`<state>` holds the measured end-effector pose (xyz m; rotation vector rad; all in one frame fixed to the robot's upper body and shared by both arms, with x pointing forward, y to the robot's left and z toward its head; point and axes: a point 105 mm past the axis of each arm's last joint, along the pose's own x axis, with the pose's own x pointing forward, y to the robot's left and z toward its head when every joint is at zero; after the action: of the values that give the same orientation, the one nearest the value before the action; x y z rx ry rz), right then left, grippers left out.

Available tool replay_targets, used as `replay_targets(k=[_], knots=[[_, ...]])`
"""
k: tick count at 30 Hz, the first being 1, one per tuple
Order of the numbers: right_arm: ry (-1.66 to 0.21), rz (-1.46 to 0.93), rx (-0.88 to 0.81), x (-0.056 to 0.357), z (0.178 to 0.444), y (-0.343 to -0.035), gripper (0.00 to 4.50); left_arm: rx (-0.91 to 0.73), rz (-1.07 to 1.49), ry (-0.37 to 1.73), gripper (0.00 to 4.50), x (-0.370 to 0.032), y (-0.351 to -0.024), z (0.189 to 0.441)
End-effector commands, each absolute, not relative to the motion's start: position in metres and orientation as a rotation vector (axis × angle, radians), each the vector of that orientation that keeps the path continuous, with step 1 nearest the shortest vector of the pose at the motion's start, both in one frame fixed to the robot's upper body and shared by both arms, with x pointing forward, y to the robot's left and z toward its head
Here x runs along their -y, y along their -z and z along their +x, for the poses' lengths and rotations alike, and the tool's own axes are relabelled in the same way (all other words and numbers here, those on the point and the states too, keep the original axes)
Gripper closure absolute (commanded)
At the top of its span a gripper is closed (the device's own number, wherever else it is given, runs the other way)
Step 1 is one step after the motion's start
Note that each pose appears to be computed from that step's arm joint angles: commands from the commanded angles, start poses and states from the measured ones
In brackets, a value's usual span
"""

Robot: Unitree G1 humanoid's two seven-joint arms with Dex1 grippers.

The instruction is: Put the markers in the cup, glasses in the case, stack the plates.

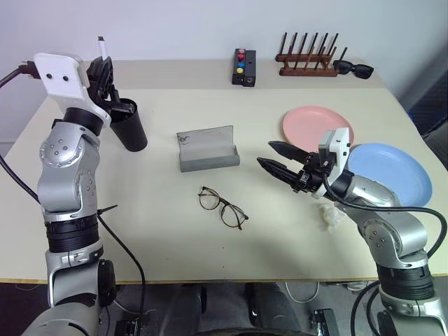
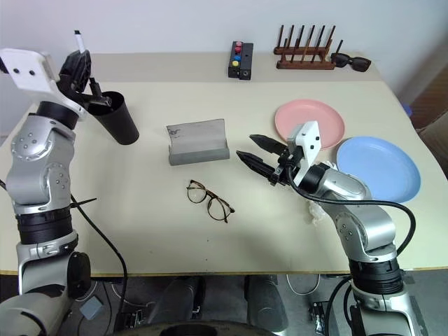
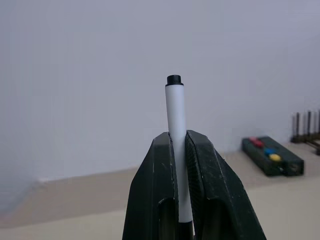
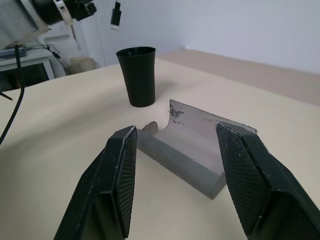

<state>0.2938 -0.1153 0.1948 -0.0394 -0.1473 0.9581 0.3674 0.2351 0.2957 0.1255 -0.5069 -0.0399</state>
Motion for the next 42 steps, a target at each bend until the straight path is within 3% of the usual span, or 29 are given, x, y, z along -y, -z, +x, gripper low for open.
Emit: replay_targets(k=[1, 24, 42], knots=[[-0.973, -0.043, 0.200, 0.112, 0.291, -0.206, 1.97, 0.616, 0.143, -0.061, 4.46, -0.250, -0.320, 0.364], [-0.958, -0.037, 0.214, 0.109, 0.290, -0.210, 1.97, 0.609, 0.220, -0.188, 4.46, -0.264, -0.309, 0.394], [-0.975, -0.026, 0.219, 0.101, 0.284, -0.209, 1.97, 0.581, 0.144, -0.127, 4.46, -0.257, -0.283, 0.408]])
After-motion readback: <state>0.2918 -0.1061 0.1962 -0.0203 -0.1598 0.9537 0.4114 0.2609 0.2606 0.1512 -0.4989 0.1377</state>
